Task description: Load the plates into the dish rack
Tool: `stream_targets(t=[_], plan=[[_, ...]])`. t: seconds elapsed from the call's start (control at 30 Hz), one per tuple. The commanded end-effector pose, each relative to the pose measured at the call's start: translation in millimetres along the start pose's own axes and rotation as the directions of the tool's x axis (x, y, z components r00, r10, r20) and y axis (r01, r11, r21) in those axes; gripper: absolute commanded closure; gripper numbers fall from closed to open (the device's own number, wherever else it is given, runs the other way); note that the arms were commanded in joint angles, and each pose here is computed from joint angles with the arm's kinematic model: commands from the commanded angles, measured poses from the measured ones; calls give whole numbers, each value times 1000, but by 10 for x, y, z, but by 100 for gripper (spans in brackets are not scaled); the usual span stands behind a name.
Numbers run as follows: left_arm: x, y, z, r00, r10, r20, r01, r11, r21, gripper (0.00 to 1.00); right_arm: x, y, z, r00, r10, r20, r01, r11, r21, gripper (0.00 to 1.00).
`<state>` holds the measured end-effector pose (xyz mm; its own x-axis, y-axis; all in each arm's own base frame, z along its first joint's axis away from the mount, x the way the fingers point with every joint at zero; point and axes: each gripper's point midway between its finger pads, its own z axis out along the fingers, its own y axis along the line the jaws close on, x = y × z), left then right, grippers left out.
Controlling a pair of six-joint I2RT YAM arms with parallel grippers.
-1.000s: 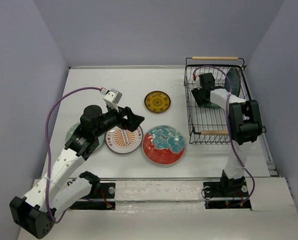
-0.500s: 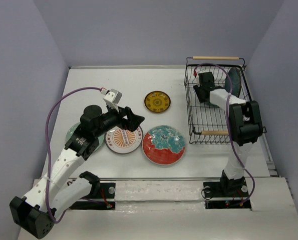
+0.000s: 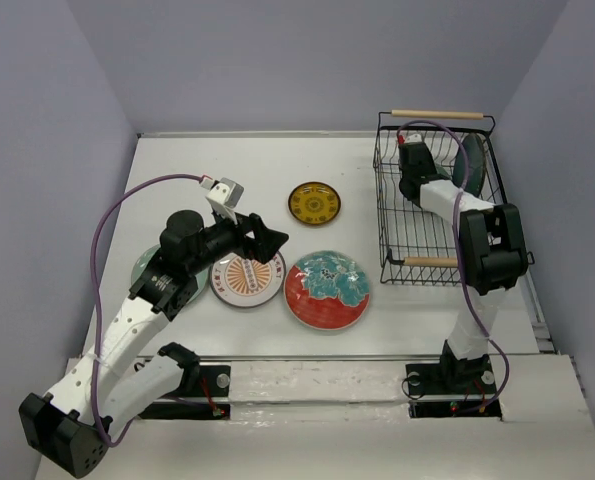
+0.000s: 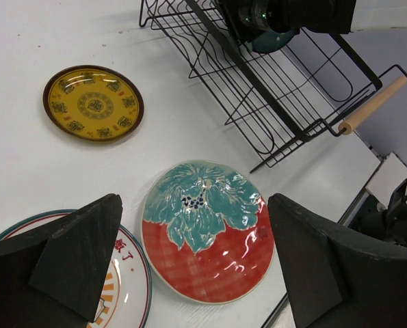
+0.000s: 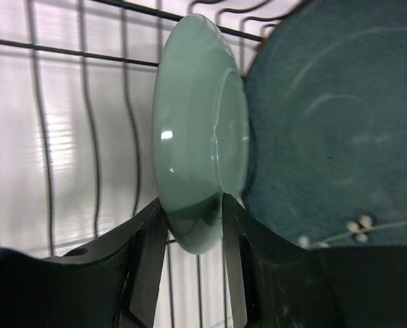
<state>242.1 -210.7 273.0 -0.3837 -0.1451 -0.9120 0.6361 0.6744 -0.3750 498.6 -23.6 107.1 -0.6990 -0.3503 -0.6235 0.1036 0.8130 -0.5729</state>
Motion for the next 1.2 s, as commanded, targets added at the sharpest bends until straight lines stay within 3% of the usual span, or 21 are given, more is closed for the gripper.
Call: stream_targets(t=[0.0, 0.27, 0.43, 0.93, 1.17], plan=[[-240, -143, -67, 996, 31, 78, -34, 999, 41, 1, -197, -467, -68, 997, 72, 42, -79, 976, 204, 61], [-259, -158, -82, 996, 32, 86, -36, 998, 47, 1, -300, -688, -186, 992, 104, 73, -121, 952, 281, 77], [-251, -157, -80, 996, 32, 84, -36, 998, 46, 1, -367, -783, -206, 988, 124, 91, -145, 946, 289, 93], [-238, -191, -75, 996, 31, 80, -36, 998, 59, 1, -244, -1099, 28, 960, 269, 77, -279, 931, 236, 93], [-226, -189, -63, 997, 30, 75, -35, 998, 58, 1, -240, -1081, 114, 949, 309, 67, -316, 919, 235, 83]])
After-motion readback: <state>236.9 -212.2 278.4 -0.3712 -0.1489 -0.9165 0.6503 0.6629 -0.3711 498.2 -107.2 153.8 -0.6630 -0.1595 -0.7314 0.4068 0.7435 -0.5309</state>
